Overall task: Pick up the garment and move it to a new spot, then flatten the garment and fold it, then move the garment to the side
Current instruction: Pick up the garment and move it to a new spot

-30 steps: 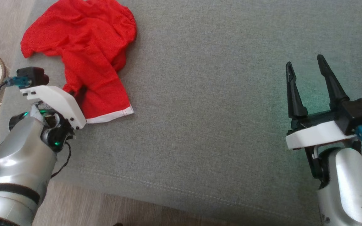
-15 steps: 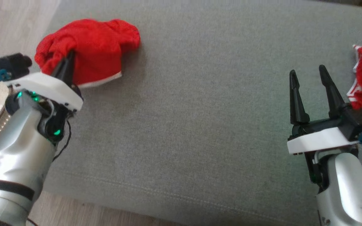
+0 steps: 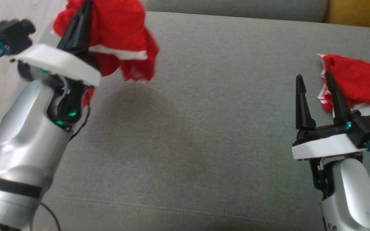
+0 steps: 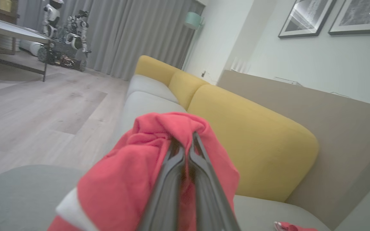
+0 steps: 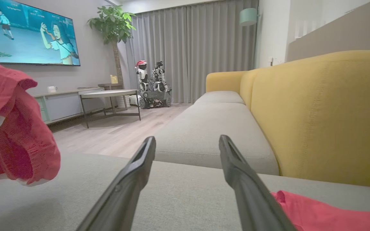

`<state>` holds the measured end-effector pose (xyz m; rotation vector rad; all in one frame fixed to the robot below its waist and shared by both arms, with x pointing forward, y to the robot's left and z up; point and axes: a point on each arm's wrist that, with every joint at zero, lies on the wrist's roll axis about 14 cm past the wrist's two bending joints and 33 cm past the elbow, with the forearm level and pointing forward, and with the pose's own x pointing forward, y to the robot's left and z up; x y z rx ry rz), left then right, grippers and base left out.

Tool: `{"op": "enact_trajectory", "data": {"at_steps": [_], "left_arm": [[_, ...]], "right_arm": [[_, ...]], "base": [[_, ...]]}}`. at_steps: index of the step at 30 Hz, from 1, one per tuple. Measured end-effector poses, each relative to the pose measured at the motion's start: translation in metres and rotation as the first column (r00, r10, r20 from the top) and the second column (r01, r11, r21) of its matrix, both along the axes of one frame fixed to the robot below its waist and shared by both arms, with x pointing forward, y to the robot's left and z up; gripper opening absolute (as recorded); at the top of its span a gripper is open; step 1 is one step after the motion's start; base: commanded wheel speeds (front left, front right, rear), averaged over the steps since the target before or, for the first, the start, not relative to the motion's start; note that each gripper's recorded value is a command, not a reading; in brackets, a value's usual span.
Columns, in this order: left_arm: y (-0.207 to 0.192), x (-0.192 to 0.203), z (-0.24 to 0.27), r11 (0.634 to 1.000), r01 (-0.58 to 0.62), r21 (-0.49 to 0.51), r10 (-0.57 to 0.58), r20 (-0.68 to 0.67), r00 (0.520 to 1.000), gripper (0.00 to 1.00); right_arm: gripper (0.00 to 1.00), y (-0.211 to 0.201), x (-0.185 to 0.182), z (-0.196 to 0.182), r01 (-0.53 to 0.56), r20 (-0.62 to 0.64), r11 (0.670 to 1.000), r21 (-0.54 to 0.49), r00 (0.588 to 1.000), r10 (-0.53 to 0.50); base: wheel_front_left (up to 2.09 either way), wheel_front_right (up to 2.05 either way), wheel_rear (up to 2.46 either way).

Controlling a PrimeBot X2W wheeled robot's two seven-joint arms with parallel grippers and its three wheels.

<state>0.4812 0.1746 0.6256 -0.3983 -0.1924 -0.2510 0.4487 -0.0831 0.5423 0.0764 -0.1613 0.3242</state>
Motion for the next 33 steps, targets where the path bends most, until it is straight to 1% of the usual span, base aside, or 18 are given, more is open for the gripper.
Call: {"op": "enact_trajectory", "data": {"at_steps": [1,5,7,8,12,16,18,19,20,23,25,27,29,33], "left_arm": [[0.000,0.000,0.000,1.000,0.000,0.000,0.000,0.000,1.000,0.00],[-0.054,0.008,0.019,0.993,0.115,-0.003,-0.115,0.033,0.993,0.00],[-0.078,0.013,0.021,0.988,0.156,0.012,-0.156,0.039,0.987,0.00],[-0.090,0.015,0.020,0.984,0.176,0.002,-0.176,0.034,0.984,0.00],[-0.142,0.020,0.003,0.964,0.266,-0.025,-0.266,-0.012,0.964,0.00],[-0.199,0.016,-0.026,0.930,0.365,-0.047,-0.368,-0.076,0.927,0.00],[-0.224,0.010,-0.044,0.909,0.415,-0.042,-0.417,-0.118,0.901,0.00],[-0.234,0.007,-0.052,0.899,0.437,-0.033,-0.438,-0.136,0.889,0.45],[-0.243,0.003,-0.060,0.888,0.459,-0.022,-0.457,-0.152,0.876,1.00],[-0.263,-0.008,-0.078,0.853,0.521,-0.028,-0.517,-0.187,0.836,1.00],[-0.267,-0.013,-0.083,0.845,0.534,-0.033,-0.529,-0.197,0.825,1.00],[-0.262,-0.011,-0.079,0.856,0.515,-0.037,-0.513,-0.180,0.839,1.00],[-0.249,-0.005,-0.073,0.878,0.477,-0.040,-0.477,-0.163,0.864,1.00],[-0.205,0.010,-0.060,0.928,0.372,-0.028,-0.372,-0.129,0.919,1.00]], "right_arm": [[1.00,0.000,0.000,0.000,0.000,0.000,1.000,0.000,1.000,0.000],[1.00,-0.020,-0.003,-0.001,0.049,-0.002,0.999,0.016,0.999,-0.049],[1.00,-0.029,-0.004,-0.003,0.072,-0.005,0.997,0.023,0.997,-0.072],[1.00,-0.034,-0.005,-0.003,0.085,-0.006,0.996,0.025,0.996,-0.084],[1.00,-0.052,-0.008,-0.008,0.131,-0.016,0.991,0.031,0.991,-0.130],[1.00,-0.072,-0.008,-0.010,0.182,-0.020,0.983,0.036,0.983,-0.182],[1.00,-0.080,-0.011,-0.014,0.204,-0.030,0.978,0.032,0.979,-0.203],[1.00,-0.085,-0.012,-0.015,0.216,-0.035,0.976,0.031,0.976,-0.214],[1.00,-0.089,-0.013,-0.017,0.227,-0.040,0.973,0.031,0.973,-0.225],[1.00,-0.098,-0.015,-0.021,0.252,-0.049,0.968,0.023,0.967,-0.250],[1.00,-0.102,-0.016,-0.022,0.261,-0.052,0.965,0.022,0.964,-0.260],[1.00,-0.102,-0.015,-0.020,0.262,-0.049,0.965,0.025,0.964,-0.261],[1.00,-0.098,-0.013,-0.018,0.253,-0.042,0.967,0.029,0.967,-0.252],[1.00,-0.085,-0.009,-0.012,0.220,-0.025,0.975,0.032,0.975,-0.219]], "base": [[0.00,0.00,0.00],[0.00,0.00,0.00],[0.00,0.00,0.00],[0.00,0.00,0.00],[0.00,0.00,0.00],[0.00,0.00,0.00],[0.00,0.00,0.00],[0.00,0.00,0.00],[0.00,0.00,0.00],[0.00,0.00,0.00],[0.00,0.00,0.00],[0.00,0.00,0.00],[0.00,0.00,0.00],[0.00,0.00,0.00]]}}
